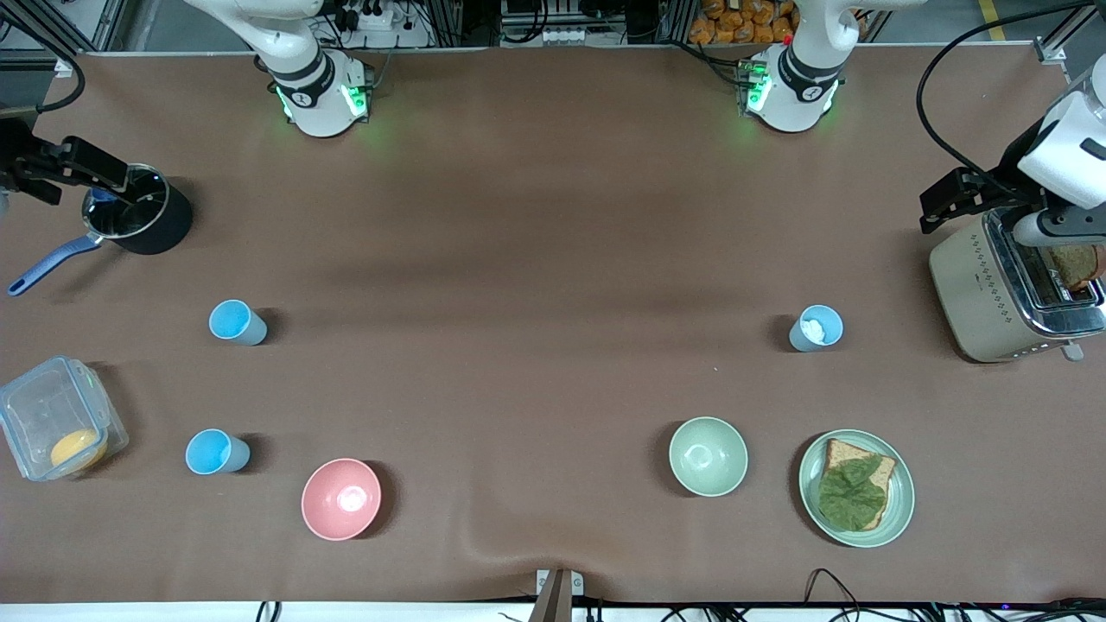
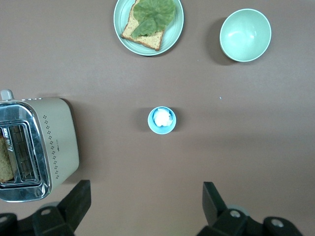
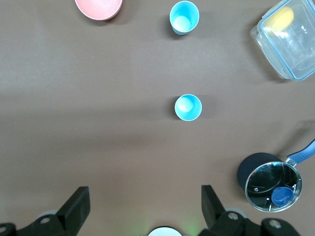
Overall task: Stack blue cups with both arms
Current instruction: 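Reach both grippers down to the two light-blue cups and grasp them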
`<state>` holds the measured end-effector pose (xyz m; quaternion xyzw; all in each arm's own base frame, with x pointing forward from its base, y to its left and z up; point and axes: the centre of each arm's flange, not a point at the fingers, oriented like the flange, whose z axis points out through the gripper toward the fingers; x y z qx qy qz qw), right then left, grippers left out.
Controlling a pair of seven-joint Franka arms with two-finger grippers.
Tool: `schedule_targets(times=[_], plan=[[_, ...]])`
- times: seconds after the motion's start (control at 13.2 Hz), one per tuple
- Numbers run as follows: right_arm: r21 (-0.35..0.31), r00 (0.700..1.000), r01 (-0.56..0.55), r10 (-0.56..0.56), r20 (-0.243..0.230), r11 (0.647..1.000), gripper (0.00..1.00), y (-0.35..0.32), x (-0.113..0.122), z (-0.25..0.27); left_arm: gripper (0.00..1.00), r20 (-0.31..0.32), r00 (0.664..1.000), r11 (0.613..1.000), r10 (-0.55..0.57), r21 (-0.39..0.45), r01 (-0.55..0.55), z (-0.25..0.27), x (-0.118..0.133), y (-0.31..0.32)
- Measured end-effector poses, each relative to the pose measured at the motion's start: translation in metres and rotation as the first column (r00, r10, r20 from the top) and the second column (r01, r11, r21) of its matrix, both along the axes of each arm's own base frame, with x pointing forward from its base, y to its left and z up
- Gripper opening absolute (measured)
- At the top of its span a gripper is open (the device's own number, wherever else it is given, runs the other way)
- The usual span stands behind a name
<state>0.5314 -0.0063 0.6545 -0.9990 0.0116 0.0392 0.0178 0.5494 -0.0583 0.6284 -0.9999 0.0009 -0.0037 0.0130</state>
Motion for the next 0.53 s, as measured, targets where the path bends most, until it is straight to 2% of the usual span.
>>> schedule_targets(times=[0.3,0.53], plan=[[-0.001,1.0,0.0,0.0,-0.002,1.0,1.0,0.0,0.0,-0.001,1.0,-0.017,1.0,1.0,0.002,0.002,-0.002,-0.01,0.005,0.0],[-0.001,1.0,0.002,-0.002,-0.006,1.0,1.0,-0.001,0.001,-0.003,1.0,-0.081,0.997,1.0,0.003,0.009,-0.002,-0.052,0.024,0.0]])
